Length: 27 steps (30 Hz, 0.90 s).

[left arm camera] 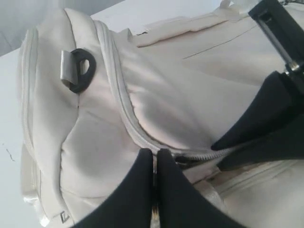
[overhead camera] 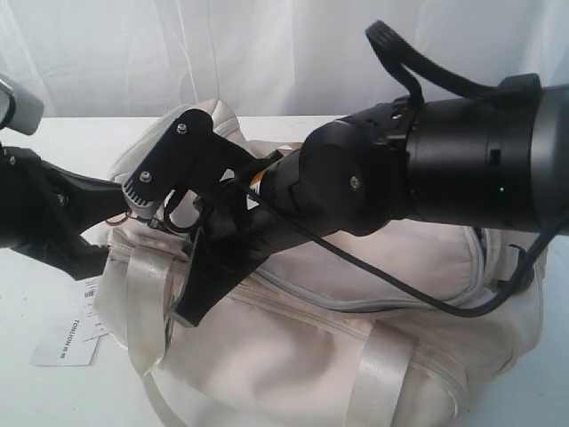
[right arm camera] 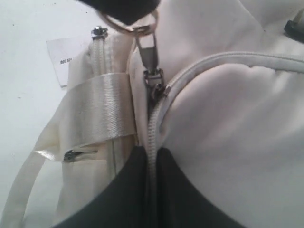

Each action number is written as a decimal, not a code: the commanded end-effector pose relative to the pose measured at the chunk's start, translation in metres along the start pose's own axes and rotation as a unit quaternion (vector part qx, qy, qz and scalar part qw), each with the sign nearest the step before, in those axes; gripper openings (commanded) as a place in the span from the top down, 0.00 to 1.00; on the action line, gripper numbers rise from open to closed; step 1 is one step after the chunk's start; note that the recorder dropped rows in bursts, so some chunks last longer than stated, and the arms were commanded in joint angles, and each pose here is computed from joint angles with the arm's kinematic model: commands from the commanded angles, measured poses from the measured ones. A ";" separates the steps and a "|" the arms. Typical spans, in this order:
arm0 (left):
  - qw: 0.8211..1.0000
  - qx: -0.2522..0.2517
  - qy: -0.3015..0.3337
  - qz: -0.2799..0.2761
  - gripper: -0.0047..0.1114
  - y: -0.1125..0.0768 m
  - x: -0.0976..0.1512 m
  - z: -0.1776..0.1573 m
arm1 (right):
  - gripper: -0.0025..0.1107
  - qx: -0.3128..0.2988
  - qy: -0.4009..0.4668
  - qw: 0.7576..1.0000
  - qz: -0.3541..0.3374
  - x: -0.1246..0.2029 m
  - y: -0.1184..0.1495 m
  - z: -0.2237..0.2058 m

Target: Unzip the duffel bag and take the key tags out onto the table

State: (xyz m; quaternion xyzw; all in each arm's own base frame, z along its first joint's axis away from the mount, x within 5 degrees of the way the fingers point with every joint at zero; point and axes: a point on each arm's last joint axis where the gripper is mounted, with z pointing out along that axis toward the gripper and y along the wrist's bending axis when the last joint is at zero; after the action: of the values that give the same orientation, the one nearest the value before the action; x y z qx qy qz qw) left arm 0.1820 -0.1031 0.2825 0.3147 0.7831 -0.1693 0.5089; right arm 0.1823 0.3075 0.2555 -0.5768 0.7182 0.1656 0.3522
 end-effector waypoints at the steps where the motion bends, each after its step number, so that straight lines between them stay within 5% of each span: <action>1: 1.000 0.005 0.005 0.011 0.96 0.005 -0.011 0.011 | 0.98 -0.021 0.033 0.999 0.007 0.005 0.005 -0.002; 27: 0.998 -0.043 -0.004 0.054 0.96 0.048 -0.049 0.027 | 0.98 -0.049 0.057 0.997 0.010 0.006 0.012 -0.020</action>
State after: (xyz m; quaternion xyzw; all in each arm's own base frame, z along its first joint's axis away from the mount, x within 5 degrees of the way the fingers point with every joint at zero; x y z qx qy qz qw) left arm 0.2393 -0.1045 0.3050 0.3481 0.7790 -0.1347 0.5039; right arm 0.1758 0.3014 0.2644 -0.5747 0.7284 0.1752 0.3292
